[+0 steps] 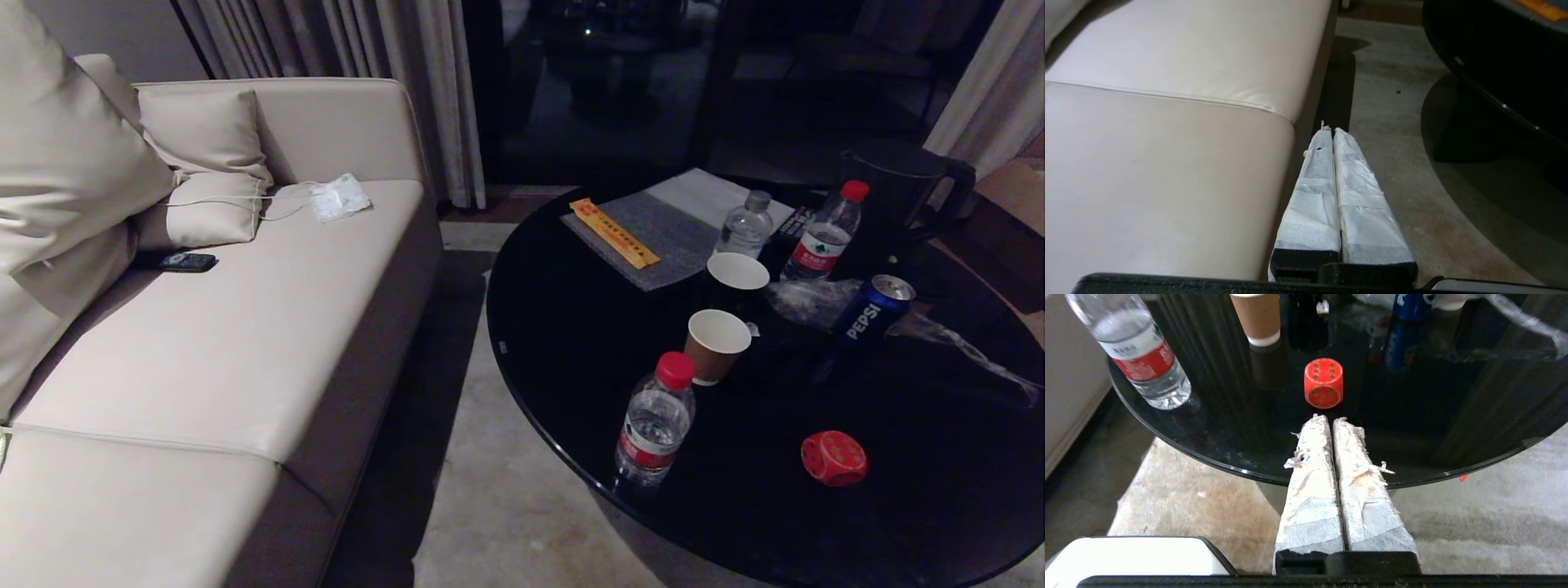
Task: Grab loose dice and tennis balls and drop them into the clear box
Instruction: Pick up toys out of the box
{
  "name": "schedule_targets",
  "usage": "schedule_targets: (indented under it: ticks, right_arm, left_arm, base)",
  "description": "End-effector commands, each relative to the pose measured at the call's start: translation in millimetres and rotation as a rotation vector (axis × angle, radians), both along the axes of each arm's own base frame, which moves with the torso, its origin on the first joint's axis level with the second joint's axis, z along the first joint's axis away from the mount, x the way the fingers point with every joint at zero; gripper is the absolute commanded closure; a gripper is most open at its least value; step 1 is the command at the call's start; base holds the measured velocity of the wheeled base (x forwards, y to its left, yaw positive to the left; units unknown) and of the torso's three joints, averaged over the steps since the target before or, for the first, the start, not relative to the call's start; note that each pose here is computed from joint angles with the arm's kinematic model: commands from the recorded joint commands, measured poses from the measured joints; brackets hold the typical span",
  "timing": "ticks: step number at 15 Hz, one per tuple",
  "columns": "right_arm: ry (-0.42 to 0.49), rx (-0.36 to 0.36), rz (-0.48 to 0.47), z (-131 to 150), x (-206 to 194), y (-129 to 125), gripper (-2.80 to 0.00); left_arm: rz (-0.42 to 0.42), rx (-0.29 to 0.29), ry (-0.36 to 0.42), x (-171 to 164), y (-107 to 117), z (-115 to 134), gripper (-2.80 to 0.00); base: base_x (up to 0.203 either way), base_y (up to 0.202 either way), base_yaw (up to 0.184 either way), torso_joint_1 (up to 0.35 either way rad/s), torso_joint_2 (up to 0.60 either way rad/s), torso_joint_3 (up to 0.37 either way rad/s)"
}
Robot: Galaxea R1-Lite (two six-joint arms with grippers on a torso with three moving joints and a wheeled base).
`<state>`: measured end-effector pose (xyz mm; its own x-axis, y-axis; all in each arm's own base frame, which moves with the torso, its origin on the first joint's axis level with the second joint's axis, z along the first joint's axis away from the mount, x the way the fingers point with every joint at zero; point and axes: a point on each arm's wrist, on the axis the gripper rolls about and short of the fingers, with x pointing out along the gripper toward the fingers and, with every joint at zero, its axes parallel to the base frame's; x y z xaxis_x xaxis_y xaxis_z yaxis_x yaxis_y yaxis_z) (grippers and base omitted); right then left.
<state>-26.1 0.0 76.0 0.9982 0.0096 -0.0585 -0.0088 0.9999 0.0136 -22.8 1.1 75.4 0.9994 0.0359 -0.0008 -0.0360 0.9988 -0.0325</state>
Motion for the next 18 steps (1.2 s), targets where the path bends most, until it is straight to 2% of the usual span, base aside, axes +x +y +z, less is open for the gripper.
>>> schedule_targets:
  ticks: [1, 18]
  right_arm:
    - [0.001, 0.000, 0.001, 0.0, 0.1, 0.0, 0.00]
    - [0.001, 0.000, 0.001, 0.0, 0.1, 0.0, 0.00]
  left_arm:
    - [0.001, 0.000, 0.002, 0.2, 0.0, -0.3, 0.00]
    - [0.001, 0.000, 0.002, 0.2, 0.0, -0.3, 0.00]
  base:
    - [0.000, 0.000, 0.000, 0.002, 0.00, -0.191]
    - [0.000, 0.000, 0.000, 0.002, 0.00, -0.199]
